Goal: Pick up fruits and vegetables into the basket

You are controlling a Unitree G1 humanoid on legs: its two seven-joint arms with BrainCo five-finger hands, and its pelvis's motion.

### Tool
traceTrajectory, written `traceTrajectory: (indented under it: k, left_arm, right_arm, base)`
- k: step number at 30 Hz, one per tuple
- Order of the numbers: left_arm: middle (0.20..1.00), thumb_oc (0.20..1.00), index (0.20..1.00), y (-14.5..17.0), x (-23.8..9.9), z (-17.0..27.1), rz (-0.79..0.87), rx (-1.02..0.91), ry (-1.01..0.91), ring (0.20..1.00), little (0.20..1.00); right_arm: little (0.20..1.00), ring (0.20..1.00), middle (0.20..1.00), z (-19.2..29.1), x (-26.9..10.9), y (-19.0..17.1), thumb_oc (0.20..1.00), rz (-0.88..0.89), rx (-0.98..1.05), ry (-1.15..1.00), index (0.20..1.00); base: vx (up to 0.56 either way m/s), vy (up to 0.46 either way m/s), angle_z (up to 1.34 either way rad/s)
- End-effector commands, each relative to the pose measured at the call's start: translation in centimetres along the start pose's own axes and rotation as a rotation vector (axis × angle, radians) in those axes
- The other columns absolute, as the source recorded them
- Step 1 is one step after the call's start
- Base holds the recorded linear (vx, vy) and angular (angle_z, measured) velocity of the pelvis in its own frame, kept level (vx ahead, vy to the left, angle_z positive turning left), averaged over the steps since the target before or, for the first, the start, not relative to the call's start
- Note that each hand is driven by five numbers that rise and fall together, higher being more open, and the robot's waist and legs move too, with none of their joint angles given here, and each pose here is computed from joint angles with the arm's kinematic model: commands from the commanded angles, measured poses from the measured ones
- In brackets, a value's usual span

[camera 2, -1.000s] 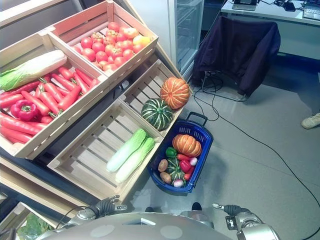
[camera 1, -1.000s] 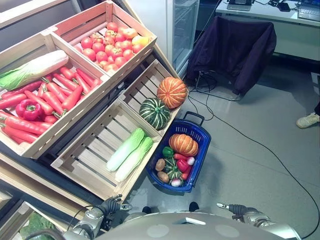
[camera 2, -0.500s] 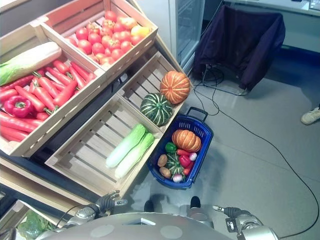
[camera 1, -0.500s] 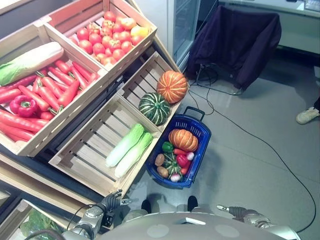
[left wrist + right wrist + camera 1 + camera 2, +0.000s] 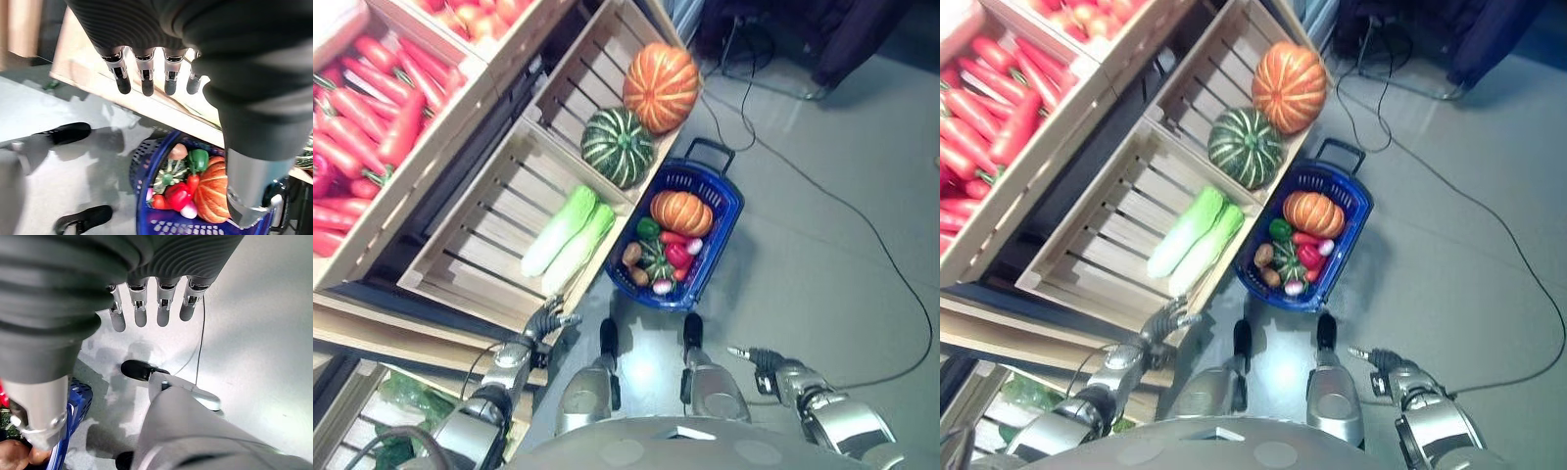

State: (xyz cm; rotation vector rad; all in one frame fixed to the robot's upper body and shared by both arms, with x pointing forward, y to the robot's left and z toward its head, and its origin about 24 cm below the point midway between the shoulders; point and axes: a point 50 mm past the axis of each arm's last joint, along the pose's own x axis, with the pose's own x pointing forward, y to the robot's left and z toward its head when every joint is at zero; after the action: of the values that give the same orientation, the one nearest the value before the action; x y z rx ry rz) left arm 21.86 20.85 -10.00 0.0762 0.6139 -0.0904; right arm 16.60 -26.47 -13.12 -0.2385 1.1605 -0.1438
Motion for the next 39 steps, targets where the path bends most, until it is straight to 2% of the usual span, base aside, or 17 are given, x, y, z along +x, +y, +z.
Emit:
traceTrajectory:
  k: [1,11,12,21,25,28,31,39]
  left_arm:
    - [1.000,1.000,1.000,1.1,1.0,4.0,0.040,-0.019,-0.163,1.000,1.000]
    - [1.000,1.000,1.000,1.6,1.4,11.7,0.090,0.001,-0.462,1.000,1.000]
    - [1.000,1.000,1.000,1.6,1.3,13.5,0.131,0.010,-0.537,1.000,1.000]
    - [1.000,1.000,1.000,2.0,-0.2,20.2,0.302,0.112,-0.814,1.000,1.000]
    - [1.000,1.000,1.000,2.5,-1.4,23.5,0.432,0.160,-0.958,1.000,1.000]
    - [1.000,1.000,1.000,2.8,-2.0,25.0,0.493,0.186,-1.003,1.000,1.000]
    - [1.000,1.000,1.000,3.5,-2.7,26.9,0.636,0.294,-1.054,1.000,1.000]
    - [1.000,1.000,1.000,5.7,-3.7,29.5,0.889,0.471,-1.070,1.000,1.000]
  right_arm:
    - [1.000,1.000,1.000,1.5,0.0,0.0,1.000,-0.013,0.000,-0.029,1.000]
    - [1.000,1.000,1.000,4.7,-0.2,-0.9,1.000,-0.037,0.039,-0.108,1.000]
    - [1.000,1.000,1.000,5.3,-0.3,-1.1,1.000,-0.045,0.052,-0.125,1.000]
    - [1.000,1.000,1.000,7.3,-0.6,-1.1,1.000,-0.049,0.104,-0.185,1.000]
    - [1.000,1.000,1.000,7.8,-0.7,-1.2,1.000,-0.053,0.124,-0.200,1.000]
    - [1.000,1.000,1.000,7.8,-0.7,-1.2,1.000,-0.054,0.134,-0.204,1.000]
    - [1.000,1.000,1.000,8.0,-0.7,-1.2,1.000,-0.050,0.133,-0.210,1.000]
    - [1.000,1.000,1.000,8.8,-0.9,-1.2,1.000,-0.046,0.101,-0.226,1.000]
  base:
    - [-0.08,-0.006,0.07]
    - [-0.09,-0.016,0.02]
    - [-0.10,-0.017,0.03]
    - [-0.08,-0.027,0.07]
    - [-0.05,-0.002,0.04]
    - [-0.02,-0.010,0.05]
    - [0.00,0.001,0.15]
    - [0.00,0.007,0.02]
